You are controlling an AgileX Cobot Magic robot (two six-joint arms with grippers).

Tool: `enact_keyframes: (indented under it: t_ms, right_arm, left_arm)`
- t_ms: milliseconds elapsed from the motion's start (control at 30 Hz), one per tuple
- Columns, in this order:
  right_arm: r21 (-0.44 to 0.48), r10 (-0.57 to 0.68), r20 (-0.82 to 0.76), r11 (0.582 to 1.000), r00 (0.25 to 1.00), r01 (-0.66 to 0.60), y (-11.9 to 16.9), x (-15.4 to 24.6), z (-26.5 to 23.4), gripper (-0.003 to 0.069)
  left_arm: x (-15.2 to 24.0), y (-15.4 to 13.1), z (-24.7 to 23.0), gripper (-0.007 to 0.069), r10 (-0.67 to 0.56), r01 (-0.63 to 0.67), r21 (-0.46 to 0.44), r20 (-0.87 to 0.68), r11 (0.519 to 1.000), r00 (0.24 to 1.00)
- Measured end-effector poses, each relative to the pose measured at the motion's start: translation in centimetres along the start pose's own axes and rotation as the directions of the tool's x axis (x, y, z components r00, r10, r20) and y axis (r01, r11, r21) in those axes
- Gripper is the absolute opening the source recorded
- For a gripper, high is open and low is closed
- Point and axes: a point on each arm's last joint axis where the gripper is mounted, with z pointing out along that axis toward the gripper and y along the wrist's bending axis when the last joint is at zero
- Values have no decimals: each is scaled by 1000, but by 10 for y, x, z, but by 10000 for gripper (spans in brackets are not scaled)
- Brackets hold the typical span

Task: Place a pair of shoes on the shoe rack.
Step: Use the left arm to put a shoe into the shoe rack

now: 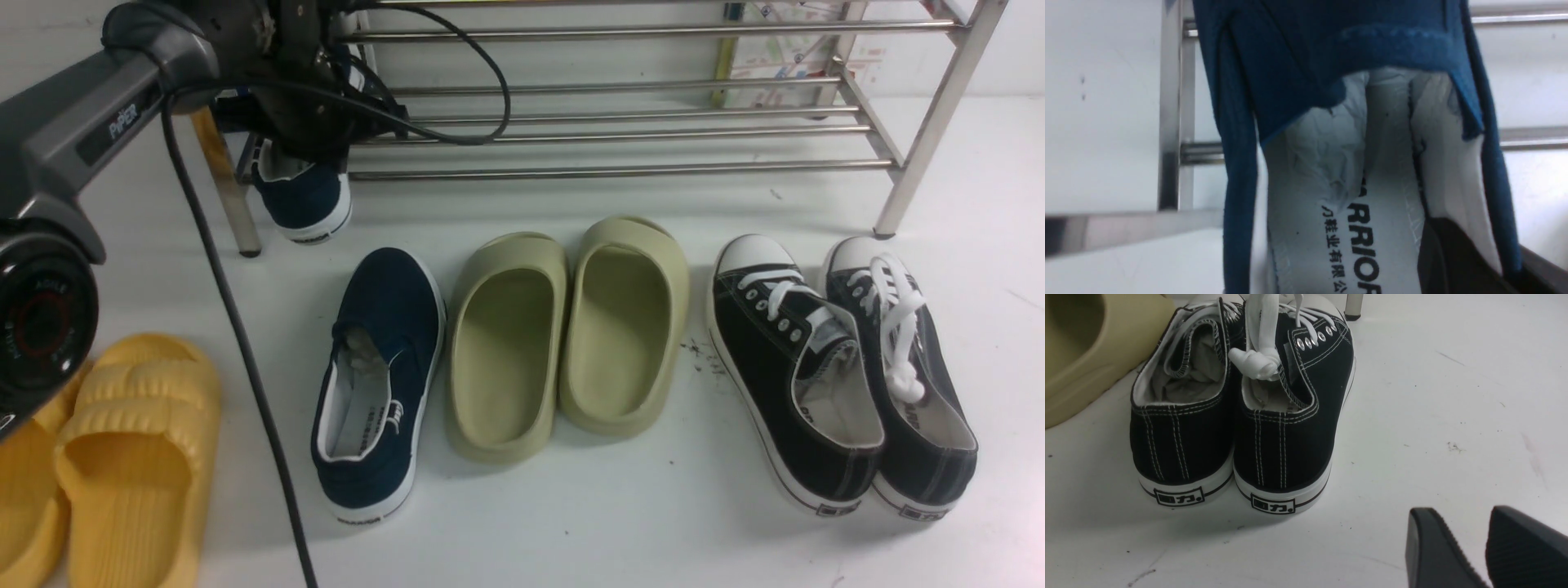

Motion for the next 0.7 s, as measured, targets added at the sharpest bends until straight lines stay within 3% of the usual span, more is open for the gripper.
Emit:
enact_keyframes:
  t_ms: [367, 500, 667, 700]
  right_arm:
    - [0, 0, 0, 1000, 1000, 0, 0, 0, 0, 244]
    - [0, 0, 0, 1000, 1000, 0, 0, 0, 0, 244]
    - [0, 0, 0, 1000, 1000, 0, 0, 0, 0, 244]
    - [0, 0, 0, 1000, 1000, 0, 0, 0, 0, 244]
  left_arm:
    - [4, -3, 24, 15, -5, 5, 9, 11, 1000, 1000]
    - [1, -3, 24, 85, -29, 29, 2, 39, 1000, 999]
    - [-1, -2, 22, 225, -44, 44, -6, 57, 999, 997]
    - [-1, -1, 20, 289, -46, 47, -10, 49, 999, 998]
